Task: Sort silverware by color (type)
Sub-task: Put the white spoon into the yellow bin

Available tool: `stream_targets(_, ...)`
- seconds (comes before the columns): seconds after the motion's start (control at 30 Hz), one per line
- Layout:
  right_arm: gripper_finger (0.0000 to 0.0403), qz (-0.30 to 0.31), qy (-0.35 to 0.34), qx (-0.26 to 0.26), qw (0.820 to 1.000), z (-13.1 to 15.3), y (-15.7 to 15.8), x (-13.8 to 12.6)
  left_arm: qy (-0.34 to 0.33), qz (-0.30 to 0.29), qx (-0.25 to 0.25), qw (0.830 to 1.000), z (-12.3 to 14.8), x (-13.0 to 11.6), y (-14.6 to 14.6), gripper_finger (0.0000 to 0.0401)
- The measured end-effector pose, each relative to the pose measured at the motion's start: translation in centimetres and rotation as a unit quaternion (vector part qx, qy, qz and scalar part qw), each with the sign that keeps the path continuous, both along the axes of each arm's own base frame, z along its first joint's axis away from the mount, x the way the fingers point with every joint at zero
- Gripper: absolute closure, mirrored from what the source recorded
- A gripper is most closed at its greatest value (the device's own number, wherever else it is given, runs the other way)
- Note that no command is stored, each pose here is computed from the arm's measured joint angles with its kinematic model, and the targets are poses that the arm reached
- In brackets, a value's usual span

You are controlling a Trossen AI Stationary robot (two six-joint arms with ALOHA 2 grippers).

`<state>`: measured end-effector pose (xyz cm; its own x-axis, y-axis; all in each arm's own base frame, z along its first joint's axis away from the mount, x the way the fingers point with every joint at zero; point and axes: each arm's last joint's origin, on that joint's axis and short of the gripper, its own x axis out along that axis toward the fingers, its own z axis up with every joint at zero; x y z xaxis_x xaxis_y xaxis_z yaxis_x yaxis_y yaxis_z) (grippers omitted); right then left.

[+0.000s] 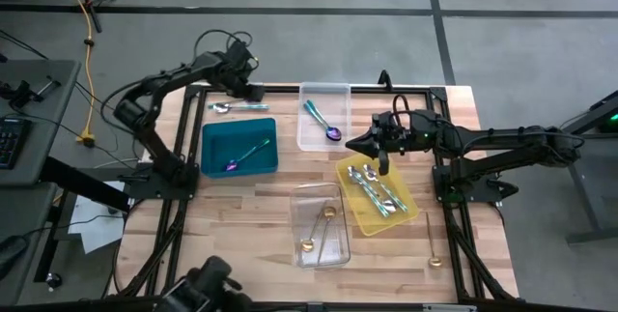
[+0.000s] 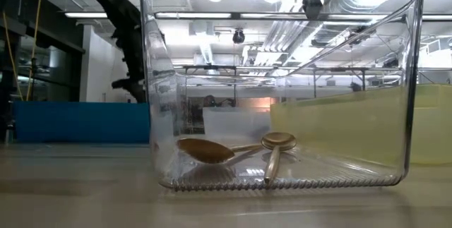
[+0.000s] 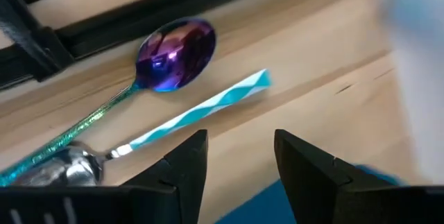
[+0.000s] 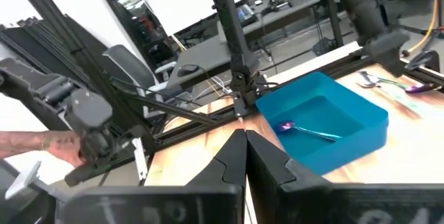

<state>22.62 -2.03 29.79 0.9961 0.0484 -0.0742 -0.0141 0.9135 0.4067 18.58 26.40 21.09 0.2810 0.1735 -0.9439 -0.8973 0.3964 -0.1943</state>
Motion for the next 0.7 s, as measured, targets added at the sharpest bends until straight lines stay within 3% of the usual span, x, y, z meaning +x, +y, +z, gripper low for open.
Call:
stream_targets(0.23, 0.0403, -0.004, 0.012, 0.01, 1.0, -0.2, 0.0, 0.0, 0.089, -0.062, 0.008, 0.994, -2.9, 0.3, 1.1, 0.024)
stream_targets(0.7, 0.0403, -0.026, 0.02, 0.023, 0.999, -0.4, -0.1, 0.0, 0.194, -0.142, -0.022, 0.97, -6.5, -0.2, 1.7, 0.024)
